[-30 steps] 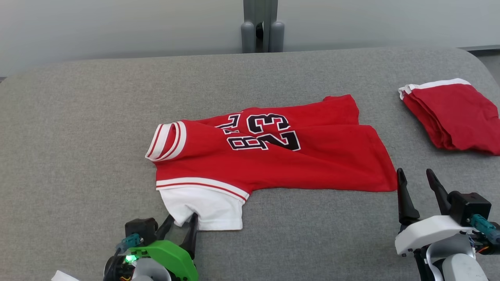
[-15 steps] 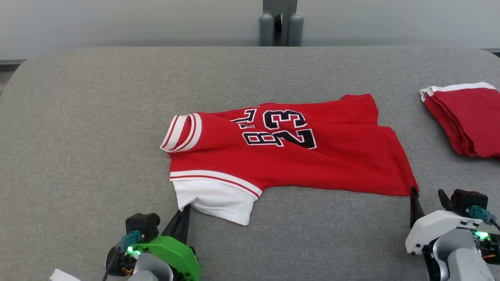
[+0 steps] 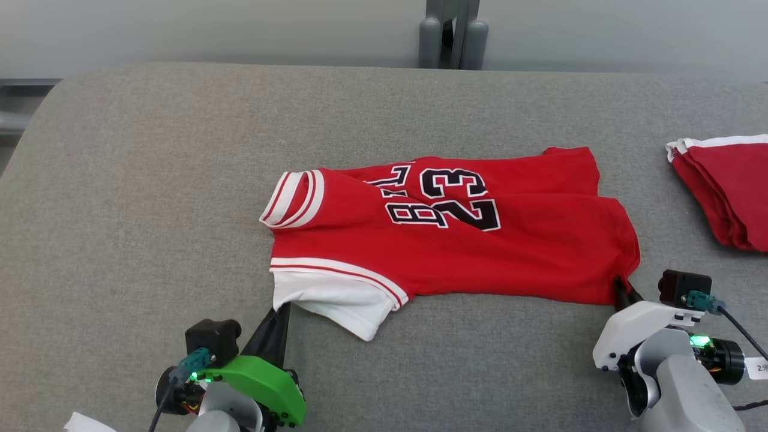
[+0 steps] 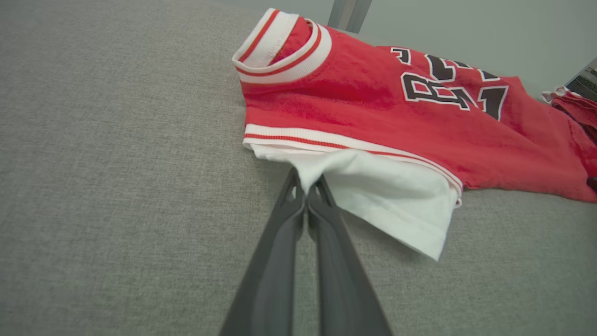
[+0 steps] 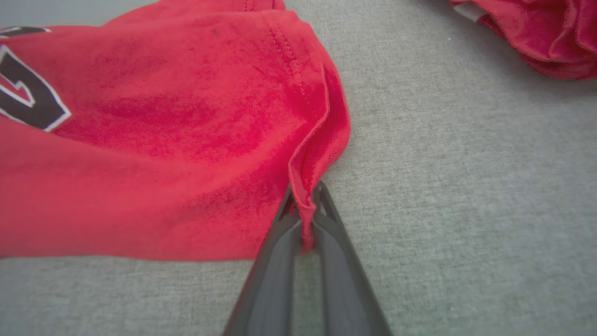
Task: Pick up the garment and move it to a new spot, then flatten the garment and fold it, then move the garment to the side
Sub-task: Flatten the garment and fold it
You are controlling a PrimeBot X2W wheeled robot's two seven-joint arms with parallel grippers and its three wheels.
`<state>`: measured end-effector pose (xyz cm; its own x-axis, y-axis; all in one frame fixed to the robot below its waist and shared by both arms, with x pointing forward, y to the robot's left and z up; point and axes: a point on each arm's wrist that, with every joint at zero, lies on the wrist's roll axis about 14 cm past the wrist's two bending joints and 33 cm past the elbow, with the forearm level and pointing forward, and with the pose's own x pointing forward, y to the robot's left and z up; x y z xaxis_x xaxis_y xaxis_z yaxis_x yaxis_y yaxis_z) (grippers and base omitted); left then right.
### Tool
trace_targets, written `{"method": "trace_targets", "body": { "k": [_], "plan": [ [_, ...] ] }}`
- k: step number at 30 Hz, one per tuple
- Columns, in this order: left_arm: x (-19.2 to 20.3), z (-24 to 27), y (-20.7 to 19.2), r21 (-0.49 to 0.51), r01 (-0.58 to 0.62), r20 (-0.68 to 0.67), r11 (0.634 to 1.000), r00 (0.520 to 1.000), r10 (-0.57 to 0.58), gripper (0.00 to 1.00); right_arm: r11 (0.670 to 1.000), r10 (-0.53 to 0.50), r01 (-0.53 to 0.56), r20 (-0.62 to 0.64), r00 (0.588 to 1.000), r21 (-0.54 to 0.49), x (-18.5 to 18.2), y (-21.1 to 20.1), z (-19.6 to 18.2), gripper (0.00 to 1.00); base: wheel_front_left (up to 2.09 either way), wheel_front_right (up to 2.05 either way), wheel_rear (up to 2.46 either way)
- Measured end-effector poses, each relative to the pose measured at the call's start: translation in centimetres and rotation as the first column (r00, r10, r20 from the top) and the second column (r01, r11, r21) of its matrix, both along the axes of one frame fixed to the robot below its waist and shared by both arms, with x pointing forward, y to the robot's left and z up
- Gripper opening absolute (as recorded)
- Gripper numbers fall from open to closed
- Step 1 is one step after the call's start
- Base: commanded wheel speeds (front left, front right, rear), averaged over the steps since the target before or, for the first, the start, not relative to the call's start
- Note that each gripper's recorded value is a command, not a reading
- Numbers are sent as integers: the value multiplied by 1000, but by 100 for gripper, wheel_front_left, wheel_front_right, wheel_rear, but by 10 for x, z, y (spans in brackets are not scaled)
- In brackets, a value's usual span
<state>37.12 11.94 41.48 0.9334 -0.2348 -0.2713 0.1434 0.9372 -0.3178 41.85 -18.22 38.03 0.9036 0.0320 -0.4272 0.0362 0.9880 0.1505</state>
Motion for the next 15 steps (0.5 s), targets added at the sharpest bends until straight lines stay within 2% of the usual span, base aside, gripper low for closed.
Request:
{"method": "trace_targets", "body": {
  "k": [4,6,9,15],
  "plan": [
    [6,20,-3,-66,-10,52,998,999,14,0,999,-10,8,83,997,33,8,2,22,0,0,0,0],
    [12,42,-6,-139,-17,105,990,994,32,0,998,-16,5,148,989,70,15,7,43,0,0,0,0],
    [17,75,-8,-193,7,185,981,982,29,0,994,-8,-19,239,971,109,22,14,78,0,0,0,0],
    [18,165,0,-260,80,397,962,917,31,0,979,-14,-73,416,909,192,10,17,157,0,0,0,0]
  ]
}}
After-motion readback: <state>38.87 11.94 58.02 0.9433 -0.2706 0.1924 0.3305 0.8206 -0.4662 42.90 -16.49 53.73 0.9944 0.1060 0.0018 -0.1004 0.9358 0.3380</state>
